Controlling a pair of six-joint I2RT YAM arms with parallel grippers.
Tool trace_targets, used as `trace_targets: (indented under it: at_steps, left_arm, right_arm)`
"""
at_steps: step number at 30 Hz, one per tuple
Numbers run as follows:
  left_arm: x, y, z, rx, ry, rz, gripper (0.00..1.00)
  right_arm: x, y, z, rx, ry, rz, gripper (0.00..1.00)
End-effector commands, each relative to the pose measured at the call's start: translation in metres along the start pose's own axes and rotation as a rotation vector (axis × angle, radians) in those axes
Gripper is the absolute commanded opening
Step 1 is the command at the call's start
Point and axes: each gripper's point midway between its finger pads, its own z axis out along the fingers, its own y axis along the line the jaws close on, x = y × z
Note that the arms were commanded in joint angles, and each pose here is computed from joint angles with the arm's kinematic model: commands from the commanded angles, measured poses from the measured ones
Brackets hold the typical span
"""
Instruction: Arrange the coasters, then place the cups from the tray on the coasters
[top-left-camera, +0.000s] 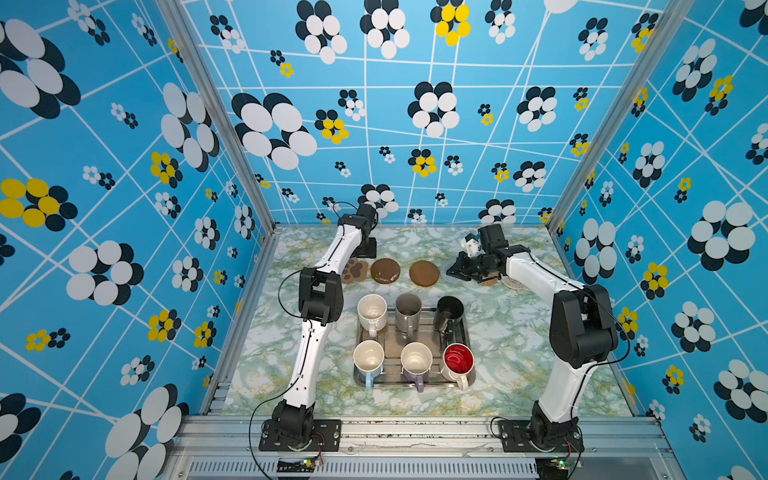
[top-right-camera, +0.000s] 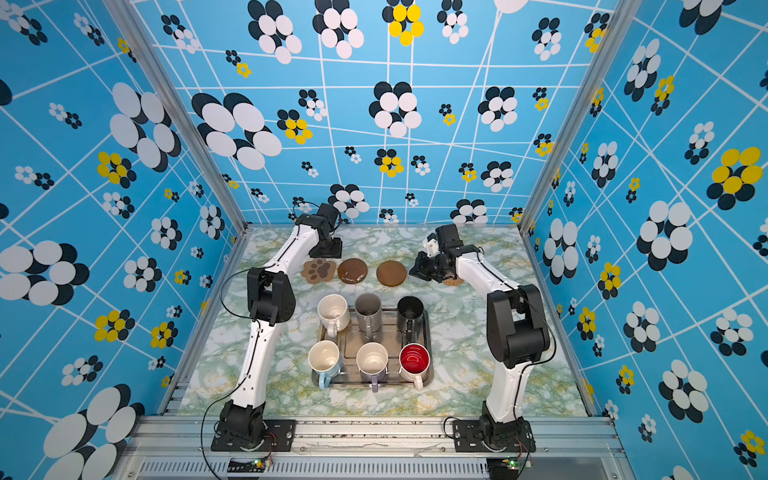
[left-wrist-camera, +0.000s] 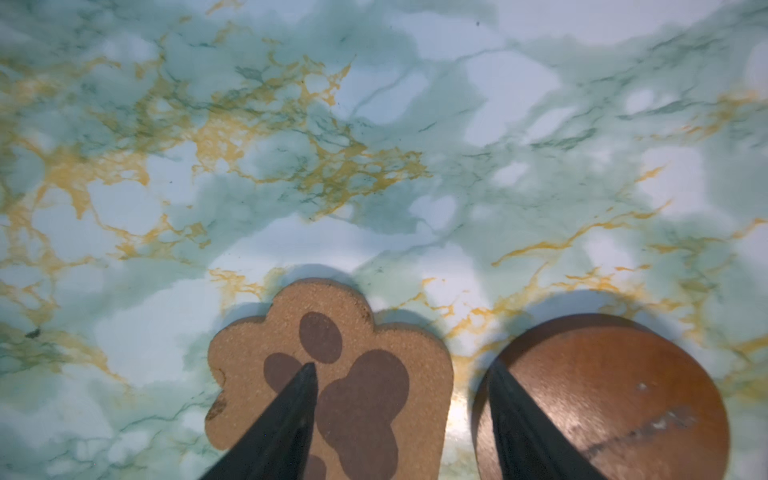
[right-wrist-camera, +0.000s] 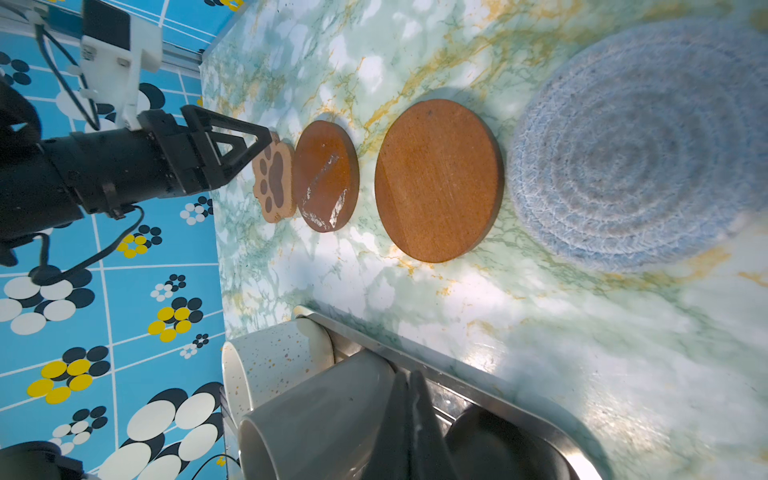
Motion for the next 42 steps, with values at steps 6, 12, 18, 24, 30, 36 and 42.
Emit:
trace_targets:
  at_steps: [6,12,18,24,30,36,42]
  left_arm:
    - [-0.057,-0.021,-0.140,0.179,-0.283,-0.065,0.65]
    - [-0.044,-0.048,-0.204,0.292,-0.400,-0.041,0.64]
    - [-0.024,-0.074,-0.265,0.444,-0.534,0.000,0.62]
    - [0.004,-0.087,-0.306,0.487,-0.621,0.069,0.60]
    - [0.028,-0.093,-0.333,0.535,-0.679,0.107,0.61]
    - [0.042,-0.090,-0.335,0.516,-0.672,0.112,0.62]
    - [0.046,-0.092,-0.328,0.512,-0.649,0.110,0.62]
  right_arm:
    - [-0.038,0.007,-0.052,0.022,-0.089,-0.052,0.03]
    - [-0.072,-0.038,-0.092,0.113,-0.173,0.015,0.03]
    - [-0.095,-0.078,-0.119,0.260,-0.193,0.034,0.00]
    - [-0.094,-0.129,-0.110,0.417,-0.158,0.061,0.00]
    - [-0.094,-0.174,-0.091,0.451,-0.138,0.122,0.00]
    - [-0.095,-0.210,-0.087,0.503,-0.126,0.168,0.05]
    - [-0.091,-0.241,-0.082,0.538,-0.098,0.200,0.21]
